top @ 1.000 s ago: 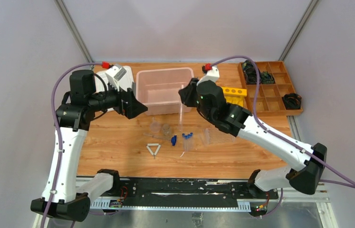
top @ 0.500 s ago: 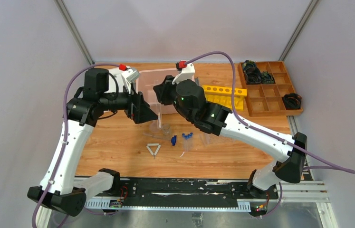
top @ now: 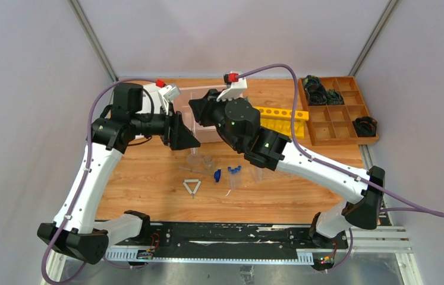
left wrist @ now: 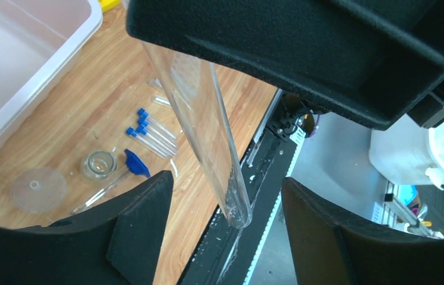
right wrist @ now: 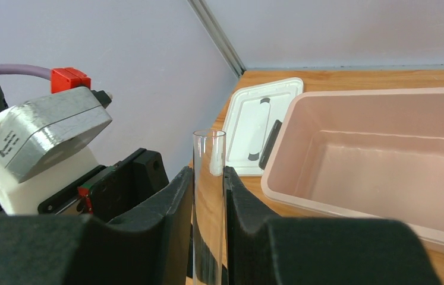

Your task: Organize the chemistry lab equipment

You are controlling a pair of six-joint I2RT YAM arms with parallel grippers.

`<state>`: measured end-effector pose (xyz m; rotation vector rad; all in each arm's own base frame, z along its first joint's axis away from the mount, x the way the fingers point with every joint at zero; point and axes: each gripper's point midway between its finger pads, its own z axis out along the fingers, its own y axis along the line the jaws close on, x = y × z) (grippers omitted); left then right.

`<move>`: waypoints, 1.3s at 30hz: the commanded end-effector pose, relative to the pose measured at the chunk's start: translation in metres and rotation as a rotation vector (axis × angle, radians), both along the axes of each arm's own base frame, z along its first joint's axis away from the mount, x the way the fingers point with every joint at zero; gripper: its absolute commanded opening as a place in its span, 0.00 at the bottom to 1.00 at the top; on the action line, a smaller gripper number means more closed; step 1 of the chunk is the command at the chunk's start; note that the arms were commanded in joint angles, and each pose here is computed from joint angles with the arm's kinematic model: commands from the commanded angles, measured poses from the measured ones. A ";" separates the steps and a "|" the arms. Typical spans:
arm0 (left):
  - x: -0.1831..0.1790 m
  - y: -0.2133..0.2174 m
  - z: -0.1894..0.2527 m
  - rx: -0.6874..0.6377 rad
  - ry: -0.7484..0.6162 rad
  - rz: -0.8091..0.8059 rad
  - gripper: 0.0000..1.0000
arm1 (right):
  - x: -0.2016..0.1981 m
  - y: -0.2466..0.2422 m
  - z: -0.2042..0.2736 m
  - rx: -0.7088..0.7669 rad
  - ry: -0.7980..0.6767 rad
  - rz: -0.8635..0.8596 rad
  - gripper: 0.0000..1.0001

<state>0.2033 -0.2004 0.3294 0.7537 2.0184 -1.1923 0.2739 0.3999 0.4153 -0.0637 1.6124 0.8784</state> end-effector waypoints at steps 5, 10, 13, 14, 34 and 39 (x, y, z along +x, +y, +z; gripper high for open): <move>-0.002 -0.010 0.015 -0.084 -0.030 -0.023 0.34 | -0.006 -0.017 0.030 0.107 -0.040 -0.054 0.00; 0.001 -0.006 0.015 -0.064 -0.091 0.009 0.04 | -0.008 -0.021 0.020 0.068 -0.019 -0.042 0.24; 0.000 -0.001 0.017 -0.044 -0.166 0.013 0.01 | -0.010 -0.025 -0.001 -0.035 0.068 0.036 0.54; -0.002 0.000 0.017 -0.038 -0.193 0.009 0.01 | -0.013 -0.027 -0.010 -0.064 0.120 0.081 0.57; -0.005 0.009 0.000 0.031 -0.330 -0.018 0.00 | -0.040 -0.001 -0.030 -0.200 0.294 0.427 0.40; 0.002 0.012 -0.009 0.061 -0.319 0.015 0.28 | -0.030 -0.022 -0.034 -0.204 0.307 0.381 0.05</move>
